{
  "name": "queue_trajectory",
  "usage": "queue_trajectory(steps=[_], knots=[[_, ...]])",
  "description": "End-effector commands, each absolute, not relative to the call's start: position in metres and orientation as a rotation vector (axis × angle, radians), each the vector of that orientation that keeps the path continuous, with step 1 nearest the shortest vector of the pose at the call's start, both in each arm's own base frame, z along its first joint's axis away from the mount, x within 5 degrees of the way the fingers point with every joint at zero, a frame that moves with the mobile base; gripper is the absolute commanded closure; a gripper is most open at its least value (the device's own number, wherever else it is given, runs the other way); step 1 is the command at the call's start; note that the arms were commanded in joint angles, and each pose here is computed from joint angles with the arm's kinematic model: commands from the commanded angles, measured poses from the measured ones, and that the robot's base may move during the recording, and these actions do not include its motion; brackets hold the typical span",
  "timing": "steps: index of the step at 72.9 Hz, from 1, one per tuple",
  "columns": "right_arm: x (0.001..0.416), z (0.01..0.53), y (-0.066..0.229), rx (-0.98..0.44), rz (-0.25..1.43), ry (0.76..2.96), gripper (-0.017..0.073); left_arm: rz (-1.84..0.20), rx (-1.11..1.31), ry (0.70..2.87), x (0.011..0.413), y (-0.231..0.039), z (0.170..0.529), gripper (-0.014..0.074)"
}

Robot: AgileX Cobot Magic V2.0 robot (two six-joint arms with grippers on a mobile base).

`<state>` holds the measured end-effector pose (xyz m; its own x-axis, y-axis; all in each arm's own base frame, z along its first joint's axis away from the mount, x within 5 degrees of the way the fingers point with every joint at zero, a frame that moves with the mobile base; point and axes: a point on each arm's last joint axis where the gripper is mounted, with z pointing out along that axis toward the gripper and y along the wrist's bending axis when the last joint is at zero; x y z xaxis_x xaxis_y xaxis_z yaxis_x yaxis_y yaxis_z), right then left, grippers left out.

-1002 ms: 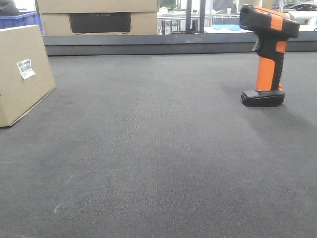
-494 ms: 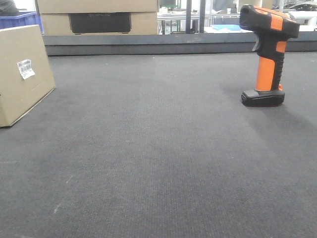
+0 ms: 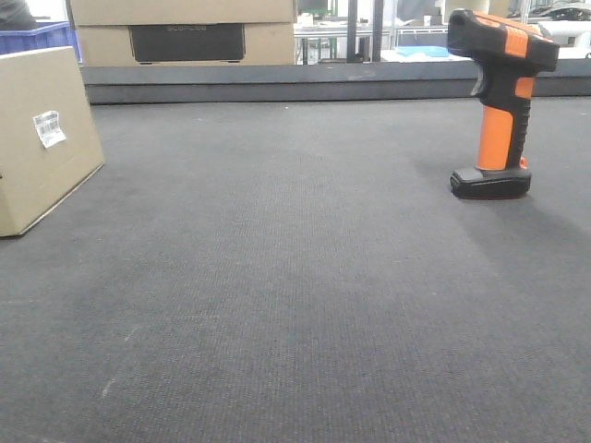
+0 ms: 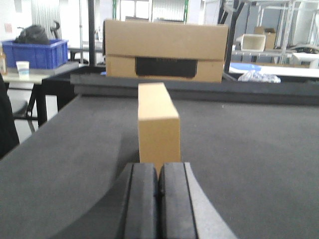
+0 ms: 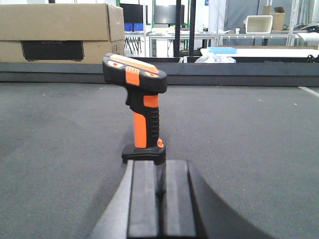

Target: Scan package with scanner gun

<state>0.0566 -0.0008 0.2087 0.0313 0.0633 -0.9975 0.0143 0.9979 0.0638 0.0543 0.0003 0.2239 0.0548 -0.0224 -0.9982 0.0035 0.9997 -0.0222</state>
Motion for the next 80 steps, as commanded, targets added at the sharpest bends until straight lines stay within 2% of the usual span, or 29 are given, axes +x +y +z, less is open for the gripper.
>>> queue_trajectory(steps=[1,80], knots=[[0.0564,0.2099,-0.0013,0.065,0.029,1.518,0.0721,-0.034,-0.017,1.524,0.0551,-0.0003,0.2164,0.0704],[0.0564,0.2099,-0.0013,0.065,0.029,1.518,0.0721,-0.058,-0.029,1.495,0.0562,-0.0009,0.2122,0.0704]])
